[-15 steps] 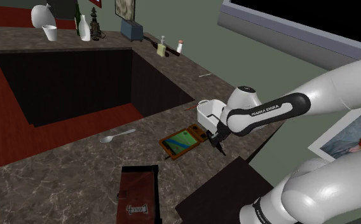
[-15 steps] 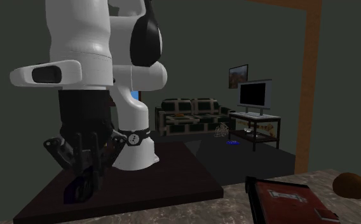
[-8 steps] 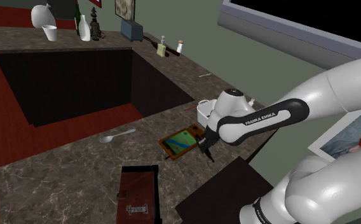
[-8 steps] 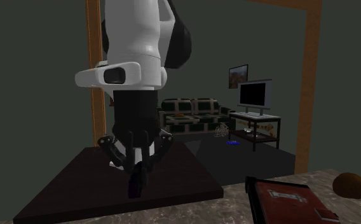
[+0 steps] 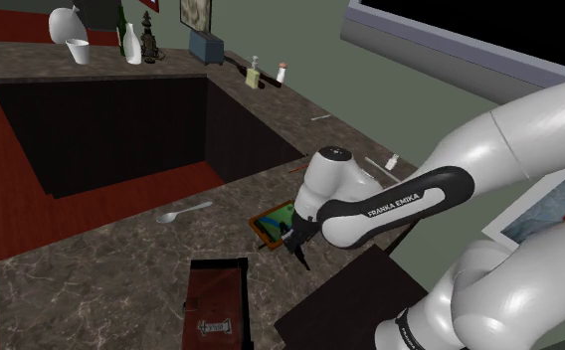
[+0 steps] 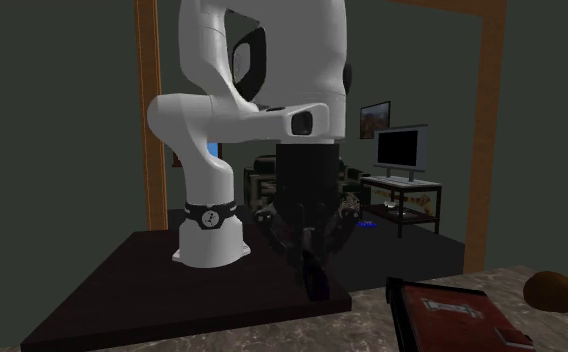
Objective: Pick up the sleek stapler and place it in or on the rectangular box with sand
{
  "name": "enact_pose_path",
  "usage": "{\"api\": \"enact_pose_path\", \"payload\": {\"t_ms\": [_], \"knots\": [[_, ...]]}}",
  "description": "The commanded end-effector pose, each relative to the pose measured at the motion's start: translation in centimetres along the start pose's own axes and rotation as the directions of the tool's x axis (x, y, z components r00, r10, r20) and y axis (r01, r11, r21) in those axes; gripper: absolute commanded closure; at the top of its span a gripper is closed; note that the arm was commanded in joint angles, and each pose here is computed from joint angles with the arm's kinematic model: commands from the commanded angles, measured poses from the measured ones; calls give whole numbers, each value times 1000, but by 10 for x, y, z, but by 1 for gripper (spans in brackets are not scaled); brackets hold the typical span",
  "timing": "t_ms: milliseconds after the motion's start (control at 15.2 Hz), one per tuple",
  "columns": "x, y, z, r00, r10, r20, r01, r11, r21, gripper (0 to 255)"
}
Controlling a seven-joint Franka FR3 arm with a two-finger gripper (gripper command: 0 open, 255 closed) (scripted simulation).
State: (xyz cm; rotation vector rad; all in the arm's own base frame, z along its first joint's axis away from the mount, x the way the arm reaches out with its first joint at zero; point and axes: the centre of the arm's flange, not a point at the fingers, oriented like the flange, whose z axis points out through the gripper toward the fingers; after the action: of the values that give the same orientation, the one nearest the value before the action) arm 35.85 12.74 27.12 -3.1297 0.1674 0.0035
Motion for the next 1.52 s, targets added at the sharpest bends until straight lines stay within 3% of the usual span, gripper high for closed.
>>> {"api": "enact_pose_path", "payload": {"t_ms": [0,990,1452], "knots": [[-3,-27,-1,1000,1,0,-1,1000,0,255],[-14,-227,2,1000,1,0,-1,1000,0,255],[-13,-227,39,1000,1,0,-1,1000,0,255]]}}
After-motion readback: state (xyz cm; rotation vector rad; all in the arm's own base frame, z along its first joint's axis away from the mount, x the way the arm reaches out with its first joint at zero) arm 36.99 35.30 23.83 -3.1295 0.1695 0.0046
